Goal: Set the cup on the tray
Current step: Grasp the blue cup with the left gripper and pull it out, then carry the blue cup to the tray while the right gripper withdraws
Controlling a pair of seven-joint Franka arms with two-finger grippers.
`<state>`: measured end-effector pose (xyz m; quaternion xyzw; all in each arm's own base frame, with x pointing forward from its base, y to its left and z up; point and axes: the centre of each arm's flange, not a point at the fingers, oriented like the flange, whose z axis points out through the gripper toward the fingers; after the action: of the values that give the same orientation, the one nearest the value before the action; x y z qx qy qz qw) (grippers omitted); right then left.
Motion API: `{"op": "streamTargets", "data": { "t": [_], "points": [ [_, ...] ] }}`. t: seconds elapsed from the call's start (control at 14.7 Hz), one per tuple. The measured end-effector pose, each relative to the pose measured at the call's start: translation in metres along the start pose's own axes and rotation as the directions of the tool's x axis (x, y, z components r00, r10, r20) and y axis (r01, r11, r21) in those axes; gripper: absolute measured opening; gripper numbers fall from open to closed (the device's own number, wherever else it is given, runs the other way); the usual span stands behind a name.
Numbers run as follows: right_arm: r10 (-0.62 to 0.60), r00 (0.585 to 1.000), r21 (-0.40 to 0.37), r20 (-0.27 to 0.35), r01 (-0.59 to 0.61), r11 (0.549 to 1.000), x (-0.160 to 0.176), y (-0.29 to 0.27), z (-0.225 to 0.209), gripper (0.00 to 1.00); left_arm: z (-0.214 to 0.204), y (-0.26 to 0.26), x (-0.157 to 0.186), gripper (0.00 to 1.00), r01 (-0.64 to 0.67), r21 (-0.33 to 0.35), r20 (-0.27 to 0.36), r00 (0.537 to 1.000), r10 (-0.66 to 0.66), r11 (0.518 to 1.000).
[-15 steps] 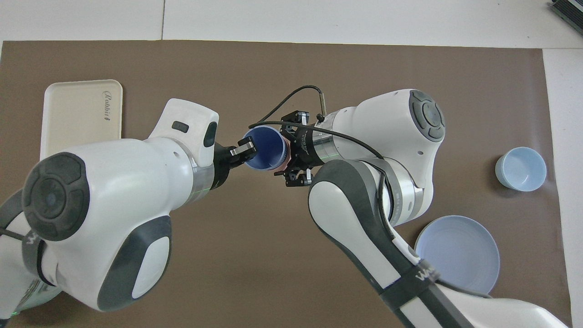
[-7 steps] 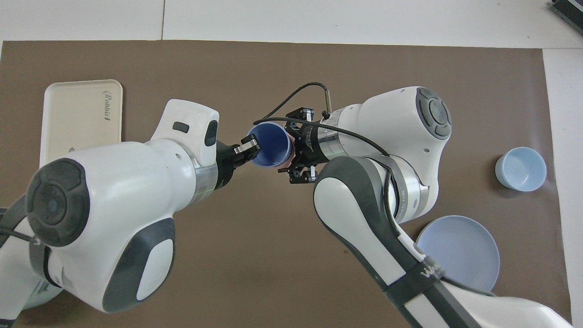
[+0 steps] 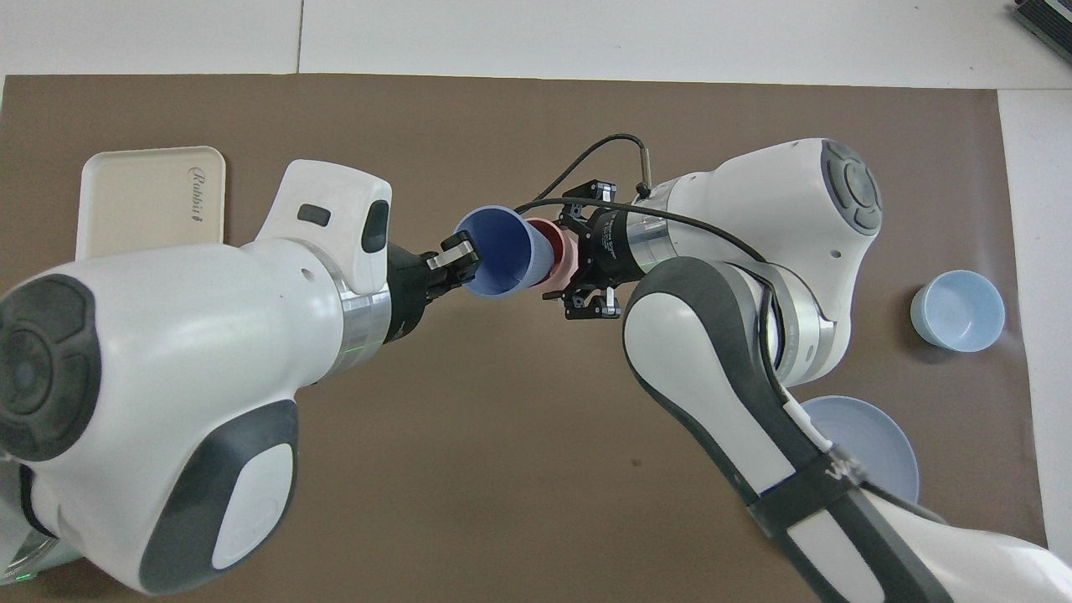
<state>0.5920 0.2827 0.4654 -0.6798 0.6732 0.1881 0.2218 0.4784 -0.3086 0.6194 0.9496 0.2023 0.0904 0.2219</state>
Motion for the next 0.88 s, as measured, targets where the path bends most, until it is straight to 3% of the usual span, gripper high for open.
{"op": "streamTargets", "data": {
  "t": [0.27,0.48,0.61,0.88],
  "points": [
    [0.051,0.999,0.036,0.013,-0.051,0.998,0.035,-0.018,-0.021,0.8,-0.047,-0.007,0.013,0.04,0.01,0.067,0.047,0.999,-0.013,0.998],
    [0.079,0.994,0.044,0.074,-0.082,0.996,0.072,-0.026,-0.029,0.8,-0.06,-0.038,0.042,0.04,-0.011,0.121,0.067,0.998,0.003,0.993],
    [0.102,0.986,0.055,0.131,-0.11,0.992,0.108,-0.03,-0.034,0.8,-0.067,-0.067,0.067,0.04,-0.035,0.153,0.083,0.996,0.023,0.988],
    [0.109,0.977,0.054,0.183,-0.12,0.991,0.195,-0.027,-0.043,0.8,-0.093,-0.12,0.116,0.04,-0.084,0.165,0.063,0.995,0.075,0.983]
  ]
}}
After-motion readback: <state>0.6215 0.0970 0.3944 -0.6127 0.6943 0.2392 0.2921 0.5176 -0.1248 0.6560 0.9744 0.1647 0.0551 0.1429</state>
